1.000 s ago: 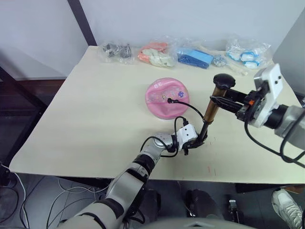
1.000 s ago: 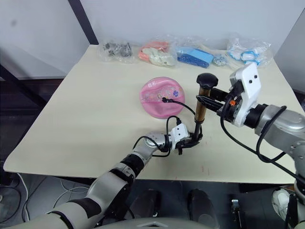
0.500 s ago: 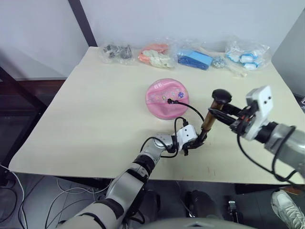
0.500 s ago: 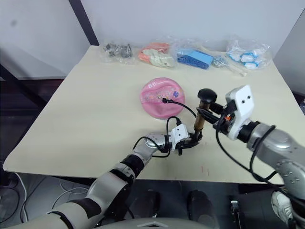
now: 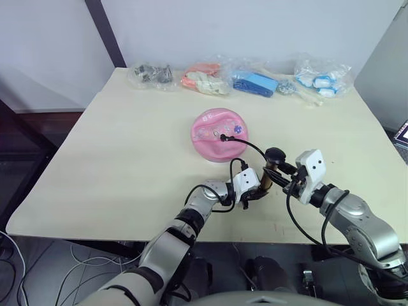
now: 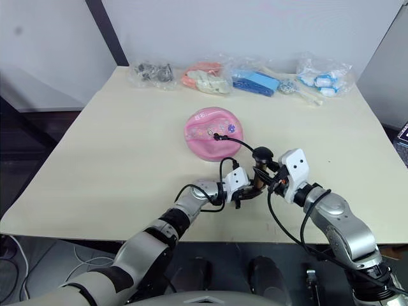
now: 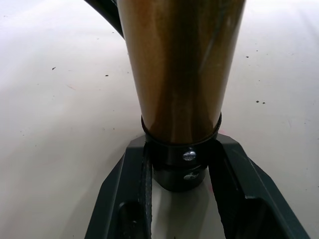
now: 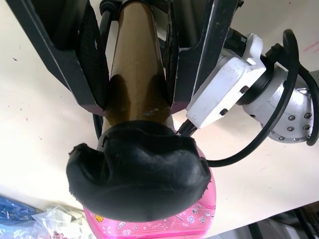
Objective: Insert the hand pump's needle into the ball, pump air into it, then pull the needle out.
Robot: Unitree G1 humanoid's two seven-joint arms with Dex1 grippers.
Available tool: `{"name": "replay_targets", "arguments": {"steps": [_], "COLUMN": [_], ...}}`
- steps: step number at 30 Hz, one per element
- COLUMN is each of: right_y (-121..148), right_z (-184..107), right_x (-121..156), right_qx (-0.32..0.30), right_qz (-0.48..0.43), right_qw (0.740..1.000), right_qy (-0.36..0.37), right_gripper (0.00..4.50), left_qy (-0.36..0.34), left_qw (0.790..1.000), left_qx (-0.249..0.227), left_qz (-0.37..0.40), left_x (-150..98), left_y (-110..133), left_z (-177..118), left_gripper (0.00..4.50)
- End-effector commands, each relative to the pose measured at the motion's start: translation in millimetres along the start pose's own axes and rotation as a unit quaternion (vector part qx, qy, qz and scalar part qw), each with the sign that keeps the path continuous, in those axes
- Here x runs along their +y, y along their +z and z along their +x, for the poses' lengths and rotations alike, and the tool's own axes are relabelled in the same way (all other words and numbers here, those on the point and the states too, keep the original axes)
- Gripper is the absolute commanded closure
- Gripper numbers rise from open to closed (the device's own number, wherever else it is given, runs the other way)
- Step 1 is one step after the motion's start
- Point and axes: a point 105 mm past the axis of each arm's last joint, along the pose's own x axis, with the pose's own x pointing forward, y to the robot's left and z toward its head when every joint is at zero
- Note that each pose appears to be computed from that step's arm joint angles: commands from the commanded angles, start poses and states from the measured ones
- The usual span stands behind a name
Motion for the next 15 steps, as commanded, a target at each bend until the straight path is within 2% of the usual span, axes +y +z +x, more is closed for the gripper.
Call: {"name": "replay_targets", "arguments": {"steps": [1,3,9,15], "right_y": [-19.5,2.4,111.7,160.8], "right_z": [-3.9,-5.0,-29.2,-50.6], "right_x": [3.4,-0.8,-6.1,-6.9], "right_qx": [0.058,0.033,-0.071,-0.097], "right_qz": [0.035,0.028,-0.022,-0.039], "right_qw": [0.998,0.999,0.997,0.994], "right_qy": [0.01,0.005,0.014,0.016], "right_gripper": [3.44,3.44,3.44,3.44], "left_qy": [-0.028,-0.028,-0.03,-0.03], "left_qw": [0.995,0.995,0.995,0.995], "left_qx": [0.086,0.086,0.086,0.086], "left_qz": [-0.045,-0.045,-0.048,-0.049], "left_x": [-20.9,-20.9,-23.2,-23.3], "left_y": [-49.5,-49.5,-50.1,-49.9], "left_z": [-11.1,-11.1,-9.4,-9.1], "left_gripper": [3.38,3.38,3.38,3.38]}}
